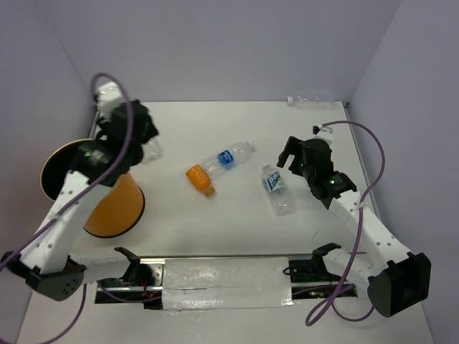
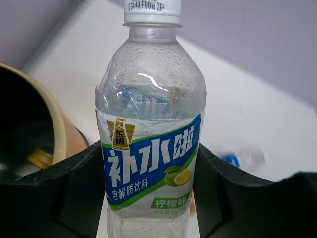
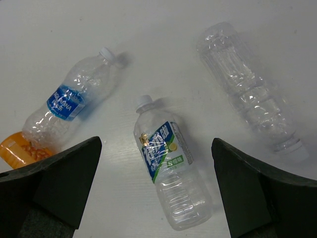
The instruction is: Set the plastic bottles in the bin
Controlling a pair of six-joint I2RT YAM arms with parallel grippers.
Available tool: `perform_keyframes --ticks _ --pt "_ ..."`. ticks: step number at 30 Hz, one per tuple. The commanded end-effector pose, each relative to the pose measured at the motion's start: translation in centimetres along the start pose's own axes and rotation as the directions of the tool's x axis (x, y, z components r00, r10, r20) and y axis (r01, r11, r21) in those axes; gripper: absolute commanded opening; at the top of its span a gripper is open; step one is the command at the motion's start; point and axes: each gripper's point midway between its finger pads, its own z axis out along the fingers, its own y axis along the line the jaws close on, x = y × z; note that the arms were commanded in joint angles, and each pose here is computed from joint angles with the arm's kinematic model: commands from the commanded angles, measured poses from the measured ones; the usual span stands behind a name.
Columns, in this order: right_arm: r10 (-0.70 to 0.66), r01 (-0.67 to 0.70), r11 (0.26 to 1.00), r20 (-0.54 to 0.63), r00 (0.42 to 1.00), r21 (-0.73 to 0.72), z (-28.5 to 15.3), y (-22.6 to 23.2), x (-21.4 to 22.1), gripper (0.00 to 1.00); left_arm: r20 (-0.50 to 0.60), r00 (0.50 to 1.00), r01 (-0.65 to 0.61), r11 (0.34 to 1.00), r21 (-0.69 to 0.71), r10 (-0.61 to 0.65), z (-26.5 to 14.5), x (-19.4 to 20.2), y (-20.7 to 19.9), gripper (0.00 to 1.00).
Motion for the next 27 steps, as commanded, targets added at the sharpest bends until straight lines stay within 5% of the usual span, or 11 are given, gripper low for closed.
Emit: perform_keyframes --ticks 1,9,14,17,20,27 --pt "0.014 -0.013 0.999 0.043 0.999 -0.03 -0.7 0.8 -1.2 1.0 0.169 0.978 -0.089 0.975 -0.206 0.125 -2.3 -7.6 7.7 0.46" --pt "0.011 -0.01 1.0 0.028 1.0 -0.023 -0.2 0.8 -0.9 1.0 0.342 0.937 0.132 0.836 -0.533 0.07 -5.2 -12.2 18.6 0.48" --pt "0.006 -0.006 1.0 0.022 1.0 -0.018 -0.1 0.7 -0.7 1.0 0.319 0.948 0.174 0.799 -0.575 0.023 -3.6 -9.6 20.9 0.5" --pt "0.009 -0.009 1.0 0.016 1.0 -0.014 0.0 0.6 -0.5 1.0 0.29 0.957 0.175 0.788 -0.591 0.005 -2.7 -7.1 21.7 0.61" --pt "0.005 -0.005 1.0 0.017 1.0 -0.016 0.0 0.6 -0.5 1.0 0.271 0.963 0.168 0.789 -0.591 -0.002 -2.1 -5.5 22.1 0.99" --pt "-0.006 0.006 1.0 0.02 1.0 -0.005 -0.1 0.4 -0.7 1.0 0.252 0.968 0.105 0.913 -0.395 -0.002 -1.3 -7.8 17.7 0.99"
